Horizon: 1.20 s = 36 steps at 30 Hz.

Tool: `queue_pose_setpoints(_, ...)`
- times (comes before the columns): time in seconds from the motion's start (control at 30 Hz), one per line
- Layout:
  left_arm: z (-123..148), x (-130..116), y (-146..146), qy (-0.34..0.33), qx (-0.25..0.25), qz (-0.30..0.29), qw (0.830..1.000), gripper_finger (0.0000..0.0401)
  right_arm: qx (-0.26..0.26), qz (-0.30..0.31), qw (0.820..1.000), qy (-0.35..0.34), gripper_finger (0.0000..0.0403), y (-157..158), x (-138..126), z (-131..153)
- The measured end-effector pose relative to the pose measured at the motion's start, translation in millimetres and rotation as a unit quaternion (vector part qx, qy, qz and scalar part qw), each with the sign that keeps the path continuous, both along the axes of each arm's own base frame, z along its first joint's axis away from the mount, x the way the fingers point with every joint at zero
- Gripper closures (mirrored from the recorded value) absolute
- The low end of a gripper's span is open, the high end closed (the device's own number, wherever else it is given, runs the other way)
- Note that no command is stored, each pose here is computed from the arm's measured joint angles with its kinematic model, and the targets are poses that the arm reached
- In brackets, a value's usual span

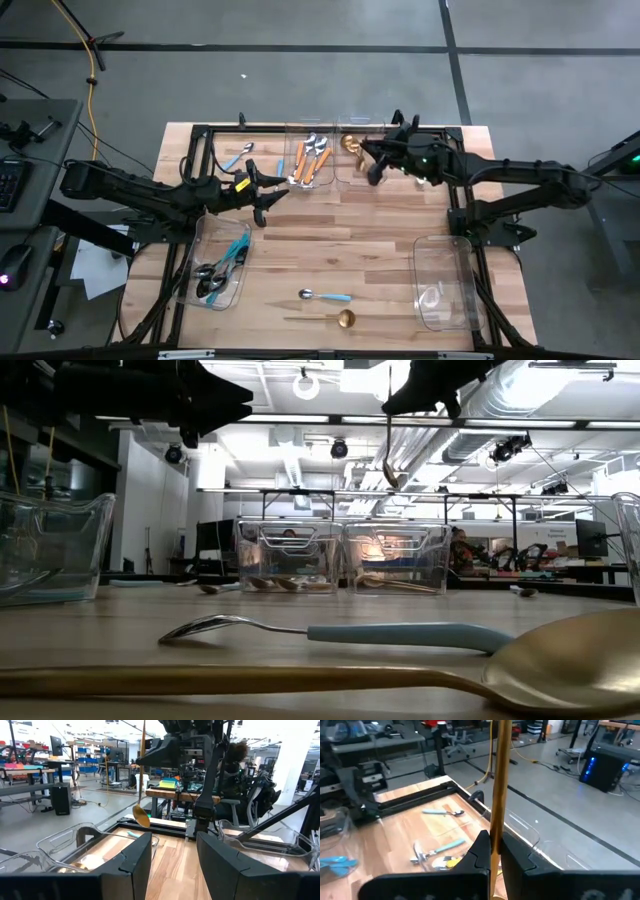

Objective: Sort silverware by color (type)
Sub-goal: Put the gold spoon into the top right transparent bin

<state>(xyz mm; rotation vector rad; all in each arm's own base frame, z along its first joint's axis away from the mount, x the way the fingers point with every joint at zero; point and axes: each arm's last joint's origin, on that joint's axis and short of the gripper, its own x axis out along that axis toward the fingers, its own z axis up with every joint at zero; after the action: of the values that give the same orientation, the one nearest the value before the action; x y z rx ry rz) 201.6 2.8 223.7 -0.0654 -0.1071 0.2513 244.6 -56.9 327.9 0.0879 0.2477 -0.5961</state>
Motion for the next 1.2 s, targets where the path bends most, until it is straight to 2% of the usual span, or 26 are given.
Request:
queue_pose_setpoints(0.47,-0.4,0.0,0.0,0.002,0.000,0.000,1.000,0.0256,0.038,-0.050,0.997,0.041,0.0397,-23.6,-2.0,-12.7)
queue_pose_setpoints(0.8,0.0,0.0,0.1,0.002,0.009,0.002,1.000,0.0256,0.099,-0.098,0.982,0.124,0.0397,-72.1,10.2,-58.0)
queue_pose_setpoints(1.0,0.1,0.0,0.2,0.002,0.010,0.002,1.000,0.0256,0.139,-0.077,0.977,0.143,0.0397,-96.9,24.8,-89.2)
queue_pose_setpoints(1.2,0.1,0.0,0.3,0.004,0.017,0.004,1.000,0.0256,0.163,-0.074,0.962,0.208,0.0397,-114.2,45.8,-106.7)
